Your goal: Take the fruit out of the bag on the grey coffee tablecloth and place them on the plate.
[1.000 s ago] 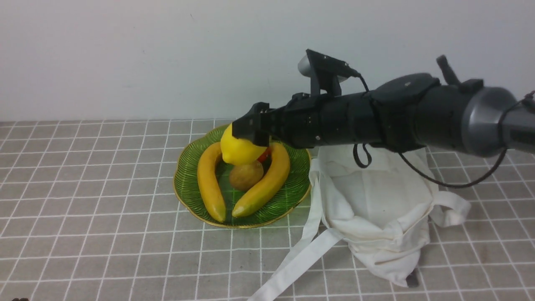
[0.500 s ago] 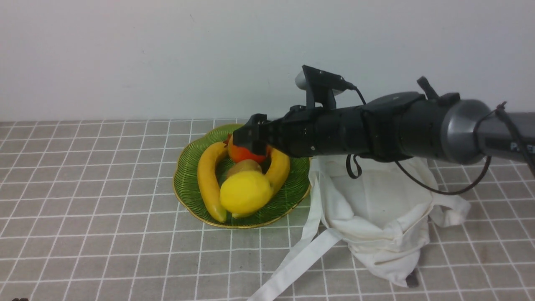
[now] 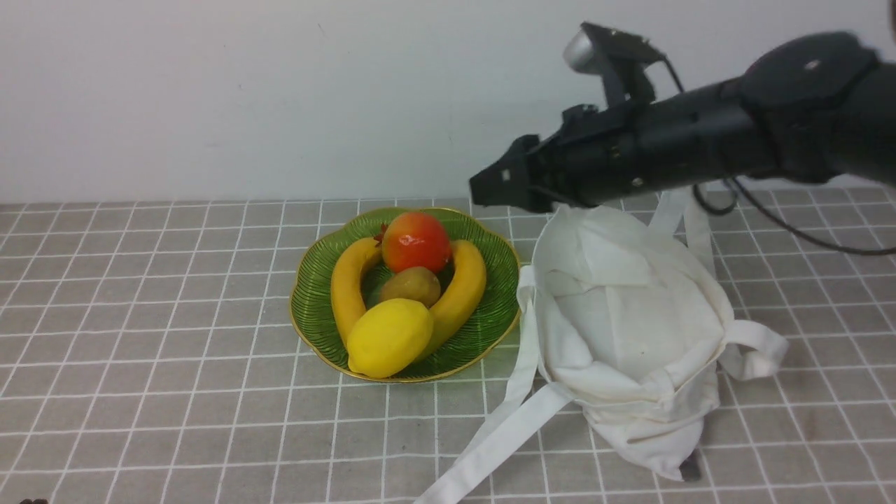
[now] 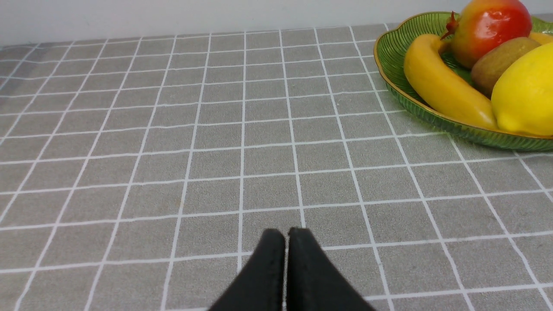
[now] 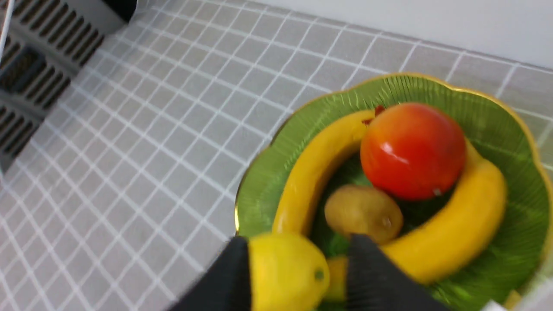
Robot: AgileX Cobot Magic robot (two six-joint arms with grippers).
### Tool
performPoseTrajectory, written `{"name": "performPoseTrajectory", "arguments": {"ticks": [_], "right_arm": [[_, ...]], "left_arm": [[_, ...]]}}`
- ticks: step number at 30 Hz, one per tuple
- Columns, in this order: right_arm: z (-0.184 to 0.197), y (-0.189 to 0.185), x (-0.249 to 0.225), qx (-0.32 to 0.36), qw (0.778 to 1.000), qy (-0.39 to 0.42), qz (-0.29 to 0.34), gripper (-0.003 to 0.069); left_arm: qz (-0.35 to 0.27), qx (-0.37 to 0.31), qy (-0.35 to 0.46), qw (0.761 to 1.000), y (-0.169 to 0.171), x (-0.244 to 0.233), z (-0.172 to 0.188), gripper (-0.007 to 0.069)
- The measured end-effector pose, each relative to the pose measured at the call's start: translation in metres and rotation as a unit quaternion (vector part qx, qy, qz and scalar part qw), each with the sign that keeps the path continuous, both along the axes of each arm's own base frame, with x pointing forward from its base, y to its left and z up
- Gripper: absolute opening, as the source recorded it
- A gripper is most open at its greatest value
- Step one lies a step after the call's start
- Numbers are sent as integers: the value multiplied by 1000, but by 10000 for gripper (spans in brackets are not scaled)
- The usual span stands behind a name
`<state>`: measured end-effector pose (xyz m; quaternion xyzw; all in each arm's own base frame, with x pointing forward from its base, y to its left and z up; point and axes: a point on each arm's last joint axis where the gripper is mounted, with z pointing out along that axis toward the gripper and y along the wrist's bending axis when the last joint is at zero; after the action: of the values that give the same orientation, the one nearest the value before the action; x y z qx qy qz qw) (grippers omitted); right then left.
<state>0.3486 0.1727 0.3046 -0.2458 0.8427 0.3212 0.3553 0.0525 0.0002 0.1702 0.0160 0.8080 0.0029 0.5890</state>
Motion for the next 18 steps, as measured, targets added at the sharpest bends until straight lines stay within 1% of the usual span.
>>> {"name": "performPoseTrajectory", "arguments": {"ticks": [1,2,3,4,6,7,10,11,13,15,16,18], "right_arm": [[9,-5,-5,-4,1000,1,4,151],[21,-14,-15,-20,1000,1,11,78],[25,-18,-17,-25,1000,1,11,53],[44,-33,-35,-52,999,1,15,8],[63,-47,-57,-82,997,2,13,-6],[63,-48,-57,-87,996,2,12,-8],[77,-63,-88,-112,994,-4,-9,-12],[81,-71,-108,-122,992,-17,-23,-12],[80,-77,-121,-128,991,-25,-32,-12],[64,-92,-156,-140,987,-59,-60,-12],[66,-94,-162,-136,986,-74,-66,-12],[35,-109,-196,-131,976,-141,-104,-12]], "left_arm": [[0,0,0,1000,0,0,0,-7],[0,0,0,1000,0,0,0,-7],[0,0,0,1000,0,0,0,-7],[0,0,0,1000,0,0,0,-7],[0,0,0,1000,0,0,0,-7],[0,0,0,1000,0,0,0,-7],[0,0,0,1000,0,0,0,-7],[0,0,0,1000,0,0,0,-7],[0,0,0,1000,0,0,0,-7],[0,0,0,1000,0,0,0,-7],[0,0,0,1000,0,0,0,-7],[0,0,0,1000,0,0,0,-7]]}}
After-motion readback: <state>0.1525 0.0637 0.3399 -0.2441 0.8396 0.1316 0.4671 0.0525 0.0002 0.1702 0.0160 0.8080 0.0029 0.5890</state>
